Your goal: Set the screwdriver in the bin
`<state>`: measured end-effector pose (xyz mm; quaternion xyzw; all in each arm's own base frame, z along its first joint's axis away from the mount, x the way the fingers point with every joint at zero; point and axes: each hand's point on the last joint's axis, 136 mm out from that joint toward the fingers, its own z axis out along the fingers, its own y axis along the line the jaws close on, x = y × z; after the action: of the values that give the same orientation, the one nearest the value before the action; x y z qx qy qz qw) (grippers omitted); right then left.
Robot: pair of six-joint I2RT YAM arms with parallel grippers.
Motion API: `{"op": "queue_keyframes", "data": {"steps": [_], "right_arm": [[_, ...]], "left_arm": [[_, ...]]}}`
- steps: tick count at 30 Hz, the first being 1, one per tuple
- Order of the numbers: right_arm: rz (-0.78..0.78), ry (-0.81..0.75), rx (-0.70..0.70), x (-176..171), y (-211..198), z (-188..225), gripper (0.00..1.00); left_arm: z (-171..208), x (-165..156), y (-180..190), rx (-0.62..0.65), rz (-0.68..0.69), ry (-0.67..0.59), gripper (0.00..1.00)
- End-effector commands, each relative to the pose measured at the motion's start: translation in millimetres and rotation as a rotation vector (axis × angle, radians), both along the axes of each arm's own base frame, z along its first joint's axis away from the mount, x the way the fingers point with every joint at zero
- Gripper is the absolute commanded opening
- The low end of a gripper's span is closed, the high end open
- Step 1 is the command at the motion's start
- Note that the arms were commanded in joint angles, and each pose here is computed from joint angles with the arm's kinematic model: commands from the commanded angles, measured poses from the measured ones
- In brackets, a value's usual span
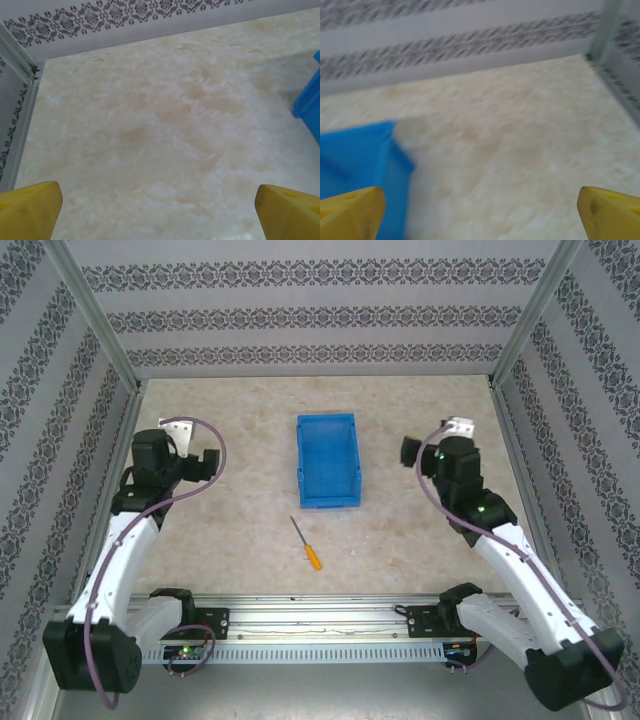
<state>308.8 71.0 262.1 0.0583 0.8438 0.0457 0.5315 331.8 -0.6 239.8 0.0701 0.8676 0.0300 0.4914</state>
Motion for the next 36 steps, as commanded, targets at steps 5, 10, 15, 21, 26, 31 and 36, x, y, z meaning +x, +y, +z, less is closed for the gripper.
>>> {"op": "queue_keyframes", "data": {"steps": [5, 10, 15, 21, 26, 31, 36], "right_arm": [[0.283, 0.314, -0.063, -84.0, 73.6, -46.0, 0.98], [0.472, 0.463, -0.119, -118.6, 131.7, -85.7, 0.93], [0.575, 0.559, -0.195, -144.6, 183.9, -124.3, 0.89], [0.665, 0.653, -0.200, -162.0, 231.4, -159.0, 0.79], [0.690, 0.739, -0.244, -168.9, 253.9, -186.5, 0.71], [0.676, 0.801, -0.271, -169.5, 263.9, -212.9, 0.69], [0.644, 0.851, -0.299, -167.0, 260.2, -231.4, 0.62]], "left_arm": [[3.1, -71.3, -5.9, 0.030, -0.053, 0.234, 0.99], [3.2, -86.9, -8.9, 0.011, -0.062, 0.287, 0.99], [0.4, -93.0, -7.3, 0.016, -0.054, 0.290, 0.99], [-5.7, -96.5, -6.7, 0.020, -0.053, 0.297, 0.99], [-2.9, -94.5, -4.1, 0.039, -0.048, 0.294, 0.99], [-3.0, -90.9, -1.7, 0.051, -0.041, 0.287, 0.99], [1.2, -87.2, -2.4, 0.040, -0.035, 0.269, 0.99]]}}
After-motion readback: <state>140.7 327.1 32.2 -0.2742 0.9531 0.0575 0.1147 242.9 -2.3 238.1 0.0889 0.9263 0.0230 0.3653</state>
